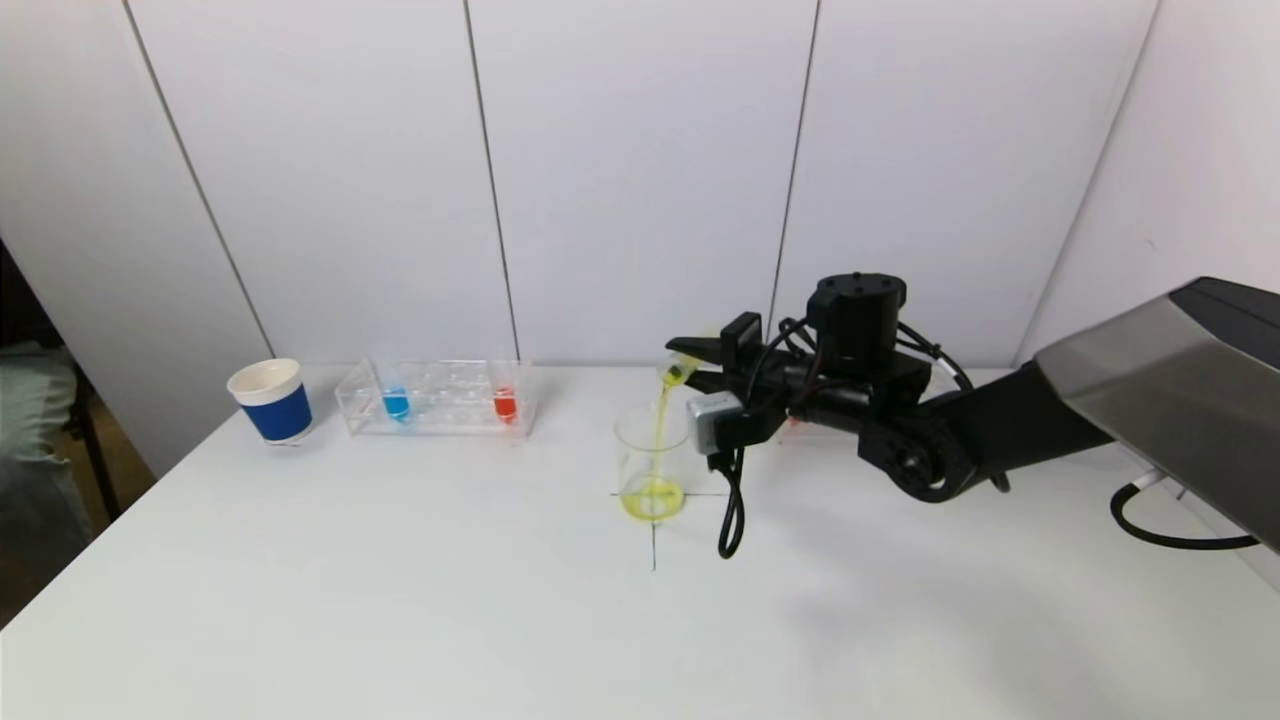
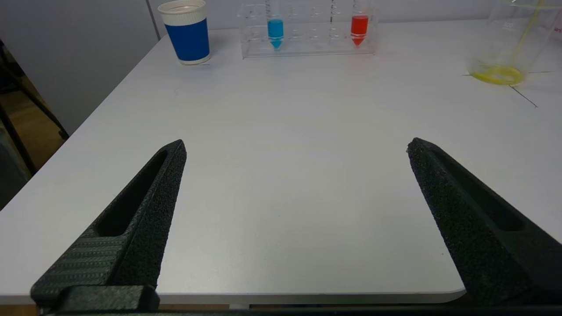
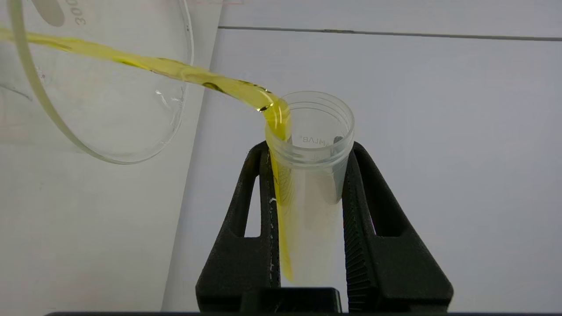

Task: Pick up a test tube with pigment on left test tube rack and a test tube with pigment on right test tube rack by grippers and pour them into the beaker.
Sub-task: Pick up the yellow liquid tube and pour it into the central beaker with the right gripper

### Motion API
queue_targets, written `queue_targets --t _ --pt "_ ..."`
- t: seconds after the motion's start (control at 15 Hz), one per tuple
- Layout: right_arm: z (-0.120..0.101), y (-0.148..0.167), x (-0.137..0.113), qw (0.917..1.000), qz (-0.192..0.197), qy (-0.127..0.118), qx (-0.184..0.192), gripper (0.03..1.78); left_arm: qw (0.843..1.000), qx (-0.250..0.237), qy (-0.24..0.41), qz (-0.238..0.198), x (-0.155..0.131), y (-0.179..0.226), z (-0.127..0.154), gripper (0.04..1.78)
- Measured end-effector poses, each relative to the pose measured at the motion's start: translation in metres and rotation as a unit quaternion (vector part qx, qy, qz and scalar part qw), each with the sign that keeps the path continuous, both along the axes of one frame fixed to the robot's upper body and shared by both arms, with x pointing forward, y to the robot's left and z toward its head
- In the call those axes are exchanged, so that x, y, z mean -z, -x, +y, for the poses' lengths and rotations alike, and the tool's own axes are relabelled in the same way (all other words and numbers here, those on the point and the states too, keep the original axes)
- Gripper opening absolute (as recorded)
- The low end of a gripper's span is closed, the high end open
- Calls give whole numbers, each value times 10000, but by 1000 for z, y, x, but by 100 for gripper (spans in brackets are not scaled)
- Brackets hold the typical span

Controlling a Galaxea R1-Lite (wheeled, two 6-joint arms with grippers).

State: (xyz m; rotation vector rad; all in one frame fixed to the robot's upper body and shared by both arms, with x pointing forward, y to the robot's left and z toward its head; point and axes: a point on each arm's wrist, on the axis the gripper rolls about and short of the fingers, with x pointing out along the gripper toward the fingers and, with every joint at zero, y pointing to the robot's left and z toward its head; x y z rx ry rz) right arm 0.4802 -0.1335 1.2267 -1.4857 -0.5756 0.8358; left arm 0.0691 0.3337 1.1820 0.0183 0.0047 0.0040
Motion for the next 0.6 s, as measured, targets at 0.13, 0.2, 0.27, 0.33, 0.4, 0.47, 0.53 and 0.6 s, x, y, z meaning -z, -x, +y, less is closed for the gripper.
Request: queue_targets --t 0.13,0.2,0.27,0.33,0.4,0.47,0.53,0.6 --pt "0 0 0 10000 -49 65 -12 47 10000 1 0 -2 0 0 0 176" --pt "0 0 1 9999 -59 108 -20 47 10000 -2 1 0 0 0 0 176" --pt "0 0 1 9999 -59 153 -28 47 10000 -4 1 0 0 0 0 176" --pt "0 -1 1 9998 -94 186 -37 47 10000 -2 0 0 0 0 0 176" --pt "0 -1 0 9997 -117 213 -44 47 10000 2 1 0 0 0 0 176" --pt "1 -1 1 9996 -118 257 -52 47 10000 0 0 0 0 0 0 176" --pt "1 -1 0 9994 -156 292 -60 47 10000 2 0 0 0 0 0 176" --pt "1 -2 0 9993 -191 313 -65 47 10000 2 0 0 0 0 0 176"
